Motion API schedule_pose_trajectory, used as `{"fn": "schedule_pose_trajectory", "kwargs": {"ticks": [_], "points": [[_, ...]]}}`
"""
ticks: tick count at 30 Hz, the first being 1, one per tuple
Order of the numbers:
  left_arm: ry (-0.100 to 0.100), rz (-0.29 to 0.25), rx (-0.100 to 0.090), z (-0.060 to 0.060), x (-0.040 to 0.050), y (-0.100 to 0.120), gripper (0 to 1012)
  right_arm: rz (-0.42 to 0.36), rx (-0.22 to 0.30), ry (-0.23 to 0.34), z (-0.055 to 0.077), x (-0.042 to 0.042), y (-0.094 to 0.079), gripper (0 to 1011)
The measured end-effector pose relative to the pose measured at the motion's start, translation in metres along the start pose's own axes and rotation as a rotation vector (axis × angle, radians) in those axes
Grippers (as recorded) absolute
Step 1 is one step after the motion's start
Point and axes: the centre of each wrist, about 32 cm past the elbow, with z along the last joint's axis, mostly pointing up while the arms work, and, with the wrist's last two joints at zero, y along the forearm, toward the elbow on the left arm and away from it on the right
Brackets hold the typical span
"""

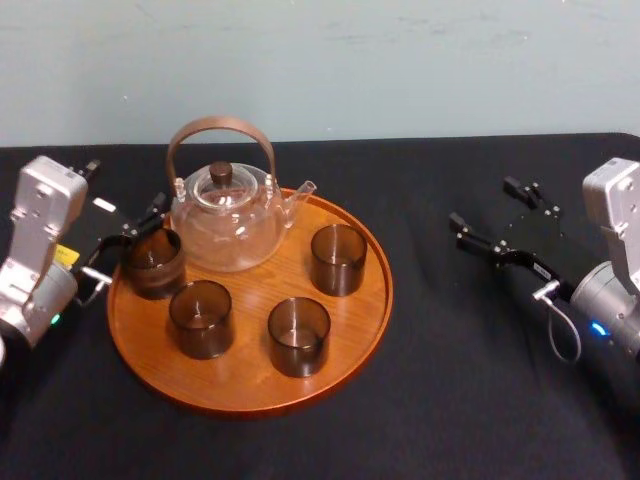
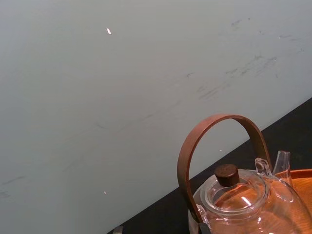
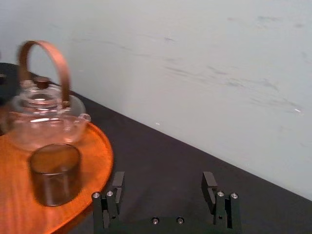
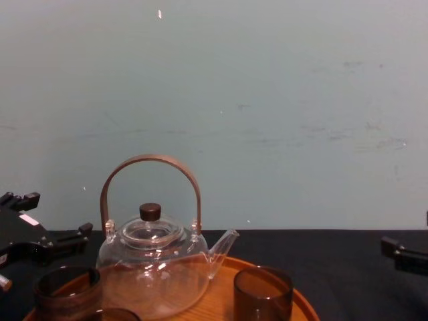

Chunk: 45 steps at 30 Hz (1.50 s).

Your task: Pick up the glass from the table and place it on the tray.

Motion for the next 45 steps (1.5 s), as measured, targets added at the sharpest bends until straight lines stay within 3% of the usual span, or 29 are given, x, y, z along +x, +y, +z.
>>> {"fn": "schedule_pose_trajectory", "kwargs": {"ticks": [5,15,45], "points": [[0.0,0.0,0.0,0.0,0.0,0.0,1001,-0.053,-0.017,0.006,-0.01,-0.0037,0.003,1002],[0.0,0.0,0.0,0.0,0.0,0.0,1001,-0.08,-0.046,-0.003,-0.026,-0.0042,0.008,1002],[0.0,0.0,0.0,0.0,0.0,0.0,1001,-0.075,-0.045,-0.005,-0.025,-0.0044,0.008,1002]]}}
